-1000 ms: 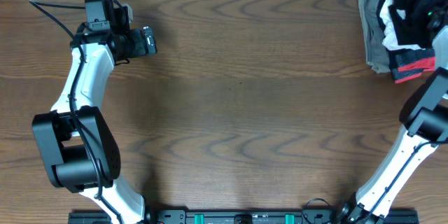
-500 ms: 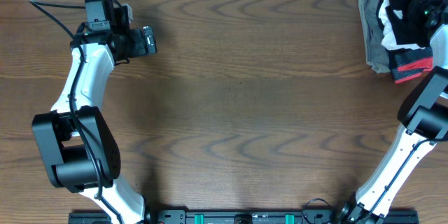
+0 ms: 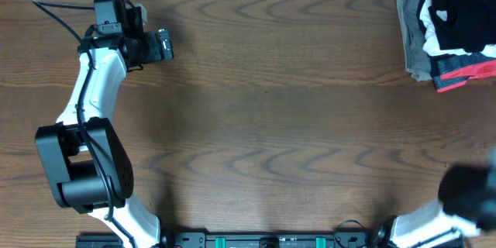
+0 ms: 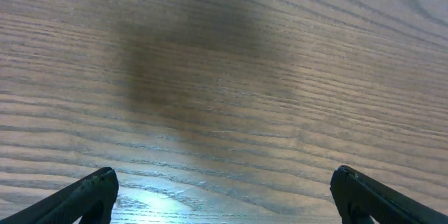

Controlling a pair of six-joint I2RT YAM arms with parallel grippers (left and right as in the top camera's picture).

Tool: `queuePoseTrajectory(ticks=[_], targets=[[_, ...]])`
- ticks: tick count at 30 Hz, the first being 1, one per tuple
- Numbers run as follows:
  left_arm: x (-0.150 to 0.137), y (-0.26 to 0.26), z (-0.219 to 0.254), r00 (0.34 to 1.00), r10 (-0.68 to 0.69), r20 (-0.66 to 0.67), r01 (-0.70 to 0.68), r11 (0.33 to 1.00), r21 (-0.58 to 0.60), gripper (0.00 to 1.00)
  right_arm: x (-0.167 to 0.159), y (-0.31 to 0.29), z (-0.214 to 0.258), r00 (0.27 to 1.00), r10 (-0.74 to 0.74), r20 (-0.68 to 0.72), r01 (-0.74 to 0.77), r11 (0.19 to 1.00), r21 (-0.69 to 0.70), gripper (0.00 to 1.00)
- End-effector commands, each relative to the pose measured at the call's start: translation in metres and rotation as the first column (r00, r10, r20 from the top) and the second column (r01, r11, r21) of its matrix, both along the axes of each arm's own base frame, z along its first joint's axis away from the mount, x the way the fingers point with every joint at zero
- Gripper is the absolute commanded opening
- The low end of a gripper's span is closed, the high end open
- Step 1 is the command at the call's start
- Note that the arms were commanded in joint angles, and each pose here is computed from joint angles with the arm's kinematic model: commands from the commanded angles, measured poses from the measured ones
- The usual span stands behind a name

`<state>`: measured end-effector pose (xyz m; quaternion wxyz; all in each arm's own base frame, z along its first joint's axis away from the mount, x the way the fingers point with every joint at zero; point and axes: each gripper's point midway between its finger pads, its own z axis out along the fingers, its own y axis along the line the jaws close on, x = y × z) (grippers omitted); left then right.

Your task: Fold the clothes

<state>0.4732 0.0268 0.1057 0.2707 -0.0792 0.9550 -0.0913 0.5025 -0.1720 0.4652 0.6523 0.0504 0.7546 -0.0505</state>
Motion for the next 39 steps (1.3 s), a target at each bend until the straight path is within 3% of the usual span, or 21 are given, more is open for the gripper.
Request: queuePoseTrajectory(ticks=[1, 10, 18, 24, 28, 34, 39], targets=[[-0.003, 0.000, -0.010, 1.000, 0.005, -0.023, -0.005, 1.000, 0.000, 0.98, -0.030, 0.011, 0.040, 0.998, -0.003, 0.068, 0.006, 0.999, -0.045, 0.99], [-0.003, 0.000, -0.010, 1.000, 0.005, -0.023, -0.005, 1.000, 0.000, 0.98, -0.093, 0.039, 0.111, 0.977, 0.006, 0.213, 0.018, 0.994, -0.109, 0.99], [-0.003, 0.000, -0.010, 1.000, 0.005, -0.023, -0.005, 1.000, 0.000, 0.98, -0.098, 0.041, 0.111, 0.979, 0.005, 0.204, 0.016, 0.994, -0.105, 0.99], [-0.003, 0.000, -0.010, 1.000, 0.005, -0.023, -0.005, 1.000, 0.000, 0.98, -0.124, 0.062, 0.064, 1.000, 0.017, -0.013, -0.017, 1.000, -0.009, 0.99], [-0.003, 0.000, -0.010, 1.000, 0.005, -0.023, -0.005, 1.000, 0.000, 0.98, -0.173, 0.097, 0.023, 0.975, 0.066, -0.212, -0.050, 0.996, 0.079, 0.99], [-0.003, 0.000, -0.010, 1.000, 0.005, -0.023, -0.005, 1.000, 0.000, 0.98, -0.259, 0.137, -0.028, 0.881, 0.127, -0.455, -0.044, 0.981, 0.187, 0.99], [-0.003, 0.000, -0.010, 1.000, 0.005, -0.023, -0.005, 1.000, 0.000, 0.98, -0.306, 0.148, -0.046, 0.844, 0.114, -0.524, -0.033, 0.986, 0.161, 0.99]])
